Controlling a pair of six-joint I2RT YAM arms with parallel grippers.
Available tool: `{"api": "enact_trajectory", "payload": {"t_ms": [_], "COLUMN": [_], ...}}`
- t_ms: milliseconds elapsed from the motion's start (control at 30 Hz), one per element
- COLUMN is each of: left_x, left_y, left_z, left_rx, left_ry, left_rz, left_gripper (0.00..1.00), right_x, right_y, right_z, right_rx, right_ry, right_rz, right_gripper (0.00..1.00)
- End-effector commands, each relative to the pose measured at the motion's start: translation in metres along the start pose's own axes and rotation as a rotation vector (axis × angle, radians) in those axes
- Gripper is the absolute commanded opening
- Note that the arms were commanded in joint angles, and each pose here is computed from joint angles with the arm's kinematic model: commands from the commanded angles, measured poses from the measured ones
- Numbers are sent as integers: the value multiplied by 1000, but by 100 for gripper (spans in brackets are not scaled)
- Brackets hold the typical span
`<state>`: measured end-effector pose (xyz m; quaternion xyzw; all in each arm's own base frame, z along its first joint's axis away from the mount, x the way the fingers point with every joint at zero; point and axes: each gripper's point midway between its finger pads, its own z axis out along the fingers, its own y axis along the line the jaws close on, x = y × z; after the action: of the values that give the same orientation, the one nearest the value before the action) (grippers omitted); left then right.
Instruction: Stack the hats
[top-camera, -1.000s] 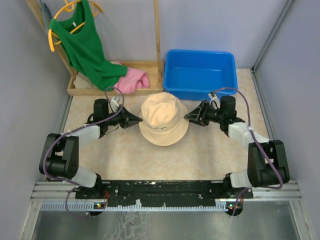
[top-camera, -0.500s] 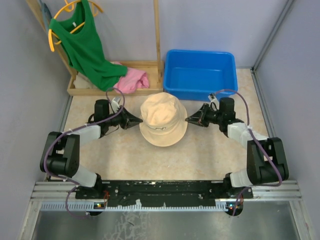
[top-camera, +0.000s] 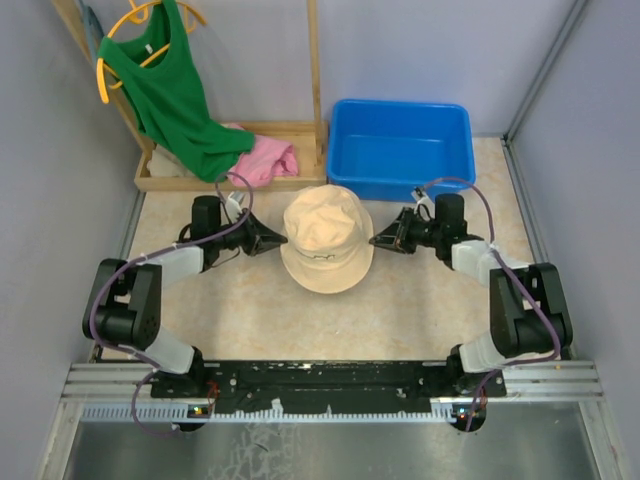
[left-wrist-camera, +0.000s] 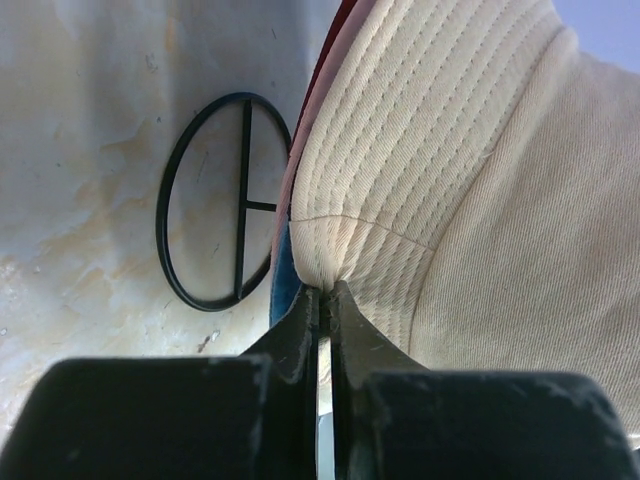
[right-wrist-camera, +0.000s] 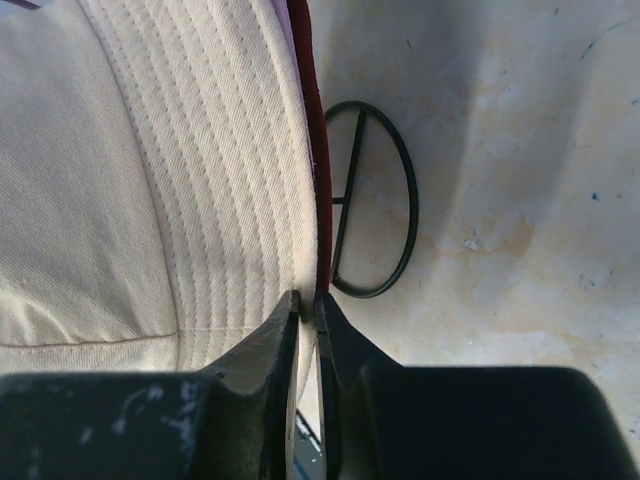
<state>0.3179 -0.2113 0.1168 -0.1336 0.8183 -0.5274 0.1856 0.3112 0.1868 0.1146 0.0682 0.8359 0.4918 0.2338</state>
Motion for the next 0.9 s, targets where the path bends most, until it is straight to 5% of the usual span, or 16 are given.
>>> {"api": "enact_trajectory", "payload": {"t_ms": [0,67,167,700,867], "left_x": [-2,-6,-15,-74,-102], "left_y": [-11,-17,-20,3,-9], "left_z": [0,-4,-11,-72,-101], "left_rx": [-11,-15,-49,-362,-420], "left_ry": [-2,-26,-83,-391,-525], "left_rz": [57,75,109,74,131], "left_gripper": [12,33,41,49,59], "right_x": [-16,-24,-34,-58,-71], "right_y": [7,15,19,0,5], "right_z": [-6,-10,-15,-37,-54], "right_rx": [52,54,65,226,319], "right_ry": [-51,-77,-99,-139,-175], "right_rz": [-65,-82,-97,-166,-197], "right_gripper": [20,33,40,54,98]}}
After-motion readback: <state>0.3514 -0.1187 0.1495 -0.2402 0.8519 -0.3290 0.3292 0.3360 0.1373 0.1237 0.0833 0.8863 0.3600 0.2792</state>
